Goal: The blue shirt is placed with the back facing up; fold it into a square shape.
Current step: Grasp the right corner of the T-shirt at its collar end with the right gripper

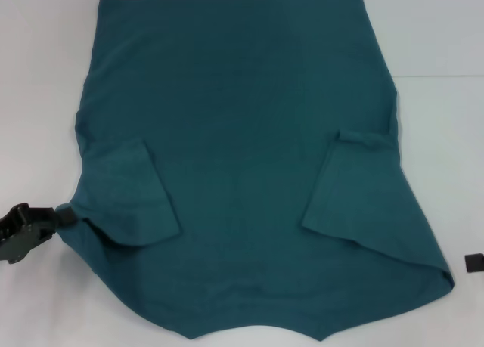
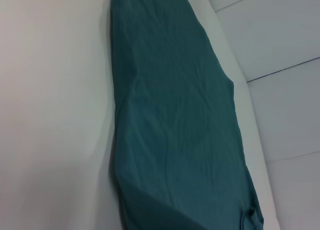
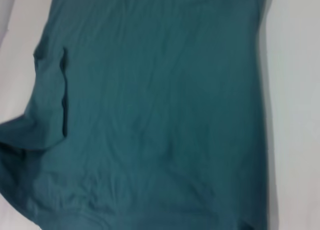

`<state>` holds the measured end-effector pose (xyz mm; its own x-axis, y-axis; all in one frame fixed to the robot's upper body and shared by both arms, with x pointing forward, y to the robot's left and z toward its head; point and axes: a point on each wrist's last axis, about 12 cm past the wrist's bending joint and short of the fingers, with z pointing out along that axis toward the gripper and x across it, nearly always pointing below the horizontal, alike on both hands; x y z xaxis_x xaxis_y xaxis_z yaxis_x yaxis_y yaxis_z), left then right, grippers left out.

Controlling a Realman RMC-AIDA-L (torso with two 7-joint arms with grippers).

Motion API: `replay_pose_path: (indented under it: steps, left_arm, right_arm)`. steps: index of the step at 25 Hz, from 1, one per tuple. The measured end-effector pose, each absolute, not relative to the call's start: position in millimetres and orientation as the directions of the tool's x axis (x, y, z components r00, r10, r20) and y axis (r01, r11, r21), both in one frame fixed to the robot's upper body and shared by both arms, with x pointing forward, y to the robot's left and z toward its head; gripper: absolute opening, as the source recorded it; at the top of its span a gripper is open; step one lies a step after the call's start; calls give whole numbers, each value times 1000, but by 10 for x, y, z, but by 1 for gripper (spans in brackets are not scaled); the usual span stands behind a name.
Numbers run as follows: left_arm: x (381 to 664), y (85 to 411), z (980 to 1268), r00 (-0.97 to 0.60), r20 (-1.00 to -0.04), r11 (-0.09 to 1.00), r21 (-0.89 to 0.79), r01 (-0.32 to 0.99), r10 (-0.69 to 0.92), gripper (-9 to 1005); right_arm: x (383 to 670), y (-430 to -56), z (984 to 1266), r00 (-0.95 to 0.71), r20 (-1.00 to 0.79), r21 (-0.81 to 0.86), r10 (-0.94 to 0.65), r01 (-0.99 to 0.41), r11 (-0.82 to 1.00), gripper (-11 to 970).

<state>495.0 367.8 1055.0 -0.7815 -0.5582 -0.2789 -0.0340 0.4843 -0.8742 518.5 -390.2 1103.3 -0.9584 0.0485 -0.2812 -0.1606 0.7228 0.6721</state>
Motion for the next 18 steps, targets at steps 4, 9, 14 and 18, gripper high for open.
replay_pose_path:
  steps: [4,9,14,18]
  left_arm:
    - [4954,3682,10543,-778,-280,487,-872,-39,-562,1]
    - [4954,3673,10528,-778,-274,485,-873,-44,-565,0]
    - [4960,3677,10523,-776,-276,488,-871,-48,-568,0]
    - [4963,3676,10523,-775,-276,489,-871,-48,-568,0]
  right_arm:
    - [5215,-3869,11012,-960,-279,658,36,-164,735,759]
    - [5239,-3840,10993,-960,-280,645,24,-170,745,760]
    - [5296,-3746,10944,-957,-291,617,-16,-200,761,760]
    - [5339,-3667,10907,-954,-298,603,-32,-214,768,760]
